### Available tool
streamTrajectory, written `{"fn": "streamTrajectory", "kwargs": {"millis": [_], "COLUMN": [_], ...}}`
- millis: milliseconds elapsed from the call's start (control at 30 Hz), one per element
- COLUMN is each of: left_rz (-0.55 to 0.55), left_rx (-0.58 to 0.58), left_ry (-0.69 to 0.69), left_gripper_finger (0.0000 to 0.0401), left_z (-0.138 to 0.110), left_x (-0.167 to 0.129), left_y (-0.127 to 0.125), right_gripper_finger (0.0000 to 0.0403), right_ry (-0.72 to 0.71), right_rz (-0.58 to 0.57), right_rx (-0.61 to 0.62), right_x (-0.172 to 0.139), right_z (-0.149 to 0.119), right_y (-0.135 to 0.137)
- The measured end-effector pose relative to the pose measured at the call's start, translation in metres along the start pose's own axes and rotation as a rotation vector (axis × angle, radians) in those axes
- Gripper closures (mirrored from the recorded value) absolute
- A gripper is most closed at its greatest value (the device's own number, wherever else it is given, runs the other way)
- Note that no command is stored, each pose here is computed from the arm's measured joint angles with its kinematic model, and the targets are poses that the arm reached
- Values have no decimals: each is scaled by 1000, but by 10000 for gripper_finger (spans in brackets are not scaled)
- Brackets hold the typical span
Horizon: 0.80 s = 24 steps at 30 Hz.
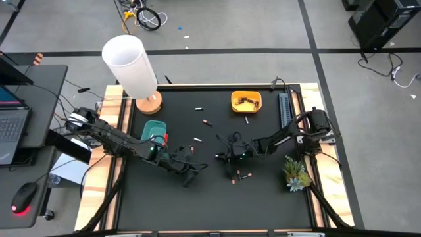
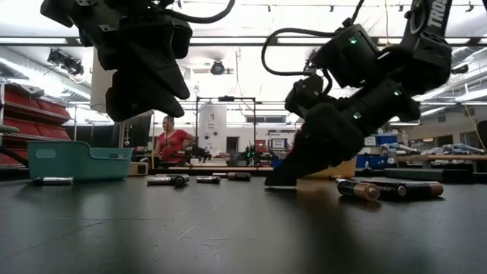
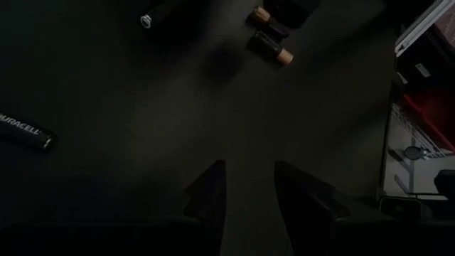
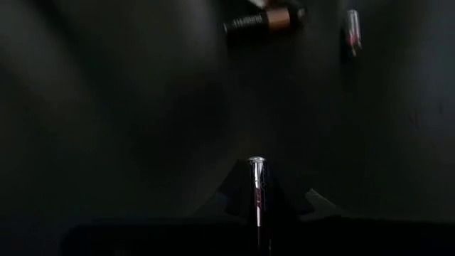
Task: Sort batteries
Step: Put the silver battery into the green bin
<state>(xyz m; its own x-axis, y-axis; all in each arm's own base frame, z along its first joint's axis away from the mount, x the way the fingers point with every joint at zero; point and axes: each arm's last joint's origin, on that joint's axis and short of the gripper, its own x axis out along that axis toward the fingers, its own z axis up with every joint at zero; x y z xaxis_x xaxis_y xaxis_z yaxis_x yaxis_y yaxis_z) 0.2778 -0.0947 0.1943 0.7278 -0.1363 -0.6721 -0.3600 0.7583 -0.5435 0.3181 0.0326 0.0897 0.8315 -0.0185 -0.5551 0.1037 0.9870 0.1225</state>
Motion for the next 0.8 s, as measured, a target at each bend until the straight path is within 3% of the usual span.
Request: {"fn": "streamTrajectory", "kwargs": {"millis": [300, 500, 800], "left_rz": [109, 116, 66], "left_rx": [-85, -85, -89], "left_ry": [-19, -86, -253], "left_gripper_finger": [270, 270, 268], "left_z": [-3, 1, 11], "left_x": [0, 0, -1], "left_y": [8, 6, -3], "right_gripper_finger": [380, 380, 380], "right_ry": [-62, -127, -224], "right_rz": [78, 153, 133], "right_rx": [-8, 27, 20], "right_x": [8, 10, -35], "right_z": [30, 62, 137], "right_y": [-4, -3, -10]}}
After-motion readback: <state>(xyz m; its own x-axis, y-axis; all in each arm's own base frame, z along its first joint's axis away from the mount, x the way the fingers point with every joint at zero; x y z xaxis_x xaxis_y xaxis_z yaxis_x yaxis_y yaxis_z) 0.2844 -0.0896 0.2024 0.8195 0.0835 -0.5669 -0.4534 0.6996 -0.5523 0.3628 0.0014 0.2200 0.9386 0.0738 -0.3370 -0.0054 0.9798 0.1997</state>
